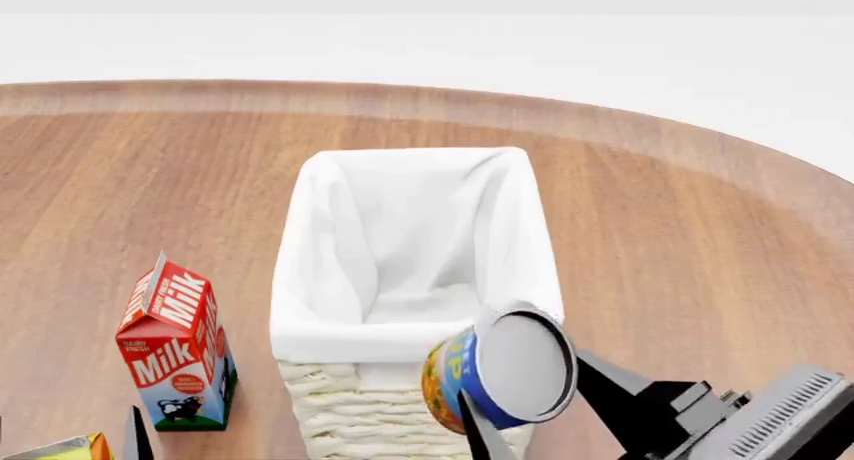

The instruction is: Pick up the alphabet soup, and put it in the basket.

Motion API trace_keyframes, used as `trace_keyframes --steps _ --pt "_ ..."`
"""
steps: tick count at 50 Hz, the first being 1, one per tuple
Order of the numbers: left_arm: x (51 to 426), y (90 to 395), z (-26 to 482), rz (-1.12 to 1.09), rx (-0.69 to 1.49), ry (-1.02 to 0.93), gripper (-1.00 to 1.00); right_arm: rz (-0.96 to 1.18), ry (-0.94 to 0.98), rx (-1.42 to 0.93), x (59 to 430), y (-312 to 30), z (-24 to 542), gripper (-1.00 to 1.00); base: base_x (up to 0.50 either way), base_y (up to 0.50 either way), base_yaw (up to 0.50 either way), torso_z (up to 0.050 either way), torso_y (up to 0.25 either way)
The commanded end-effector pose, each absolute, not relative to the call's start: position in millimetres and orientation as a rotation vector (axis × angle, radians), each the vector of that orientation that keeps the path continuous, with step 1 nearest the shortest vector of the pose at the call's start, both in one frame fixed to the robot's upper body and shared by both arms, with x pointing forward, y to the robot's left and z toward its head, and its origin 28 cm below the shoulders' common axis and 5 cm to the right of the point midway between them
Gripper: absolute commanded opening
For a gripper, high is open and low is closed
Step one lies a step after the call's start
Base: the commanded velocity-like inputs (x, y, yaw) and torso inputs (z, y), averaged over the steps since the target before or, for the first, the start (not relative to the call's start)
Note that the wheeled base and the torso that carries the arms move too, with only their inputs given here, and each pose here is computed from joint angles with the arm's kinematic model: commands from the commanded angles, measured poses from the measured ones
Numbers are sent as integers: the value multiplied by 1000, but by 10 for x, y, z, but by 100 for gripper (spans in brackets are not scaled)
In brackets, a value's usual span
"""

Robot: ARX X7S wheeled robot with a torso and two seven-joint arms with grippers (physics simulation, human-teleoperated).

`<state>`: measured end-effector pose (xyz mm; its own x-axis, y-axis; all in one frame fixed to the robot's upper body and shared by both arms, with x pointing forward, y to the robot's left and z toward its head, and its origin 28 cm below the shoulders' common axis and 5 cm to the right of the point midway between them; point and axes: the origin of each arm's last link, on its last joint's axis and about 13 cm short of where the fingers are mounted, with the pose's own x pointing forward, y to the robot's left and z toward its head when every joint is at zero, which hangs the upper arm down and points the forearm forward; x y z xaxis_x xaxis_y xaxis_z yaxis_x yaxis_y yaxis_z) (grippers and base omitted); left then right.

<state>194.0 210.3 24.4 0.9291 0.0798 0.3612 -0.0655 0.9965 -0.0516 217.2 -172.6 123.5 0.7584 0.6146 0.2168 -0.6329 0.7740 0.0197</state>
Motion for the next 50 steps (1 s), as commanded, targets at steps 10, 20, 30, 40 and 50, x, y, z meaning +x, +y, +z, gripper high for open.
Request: trace_keyframes --steps 10,20,30,40,50 --pt "1960 2108 221 76 -38 -370 100 549 -193 46 2449 -1718 1701 -100 0 0 0 0 0" --pt "1952 2105 225 73 -39 -373 100 534 -168 -2 2617 -1637 1887 -100 0 0 0 0 1" --pt "1944 2100 230 70 -38 -372 100 500 -99 -19 2923 -1505 2077 -100 0 0 0 0 0" --pt "1940 2099 238 68 -41 -373 100 482 -34 -23 3327 -1325 2279 -100 0 0 0 2 1" --pt "1942 2114 251 73 -47 -374 100 435 44 -50 3639 -1160 2363 -100 0 0 0 0 1"
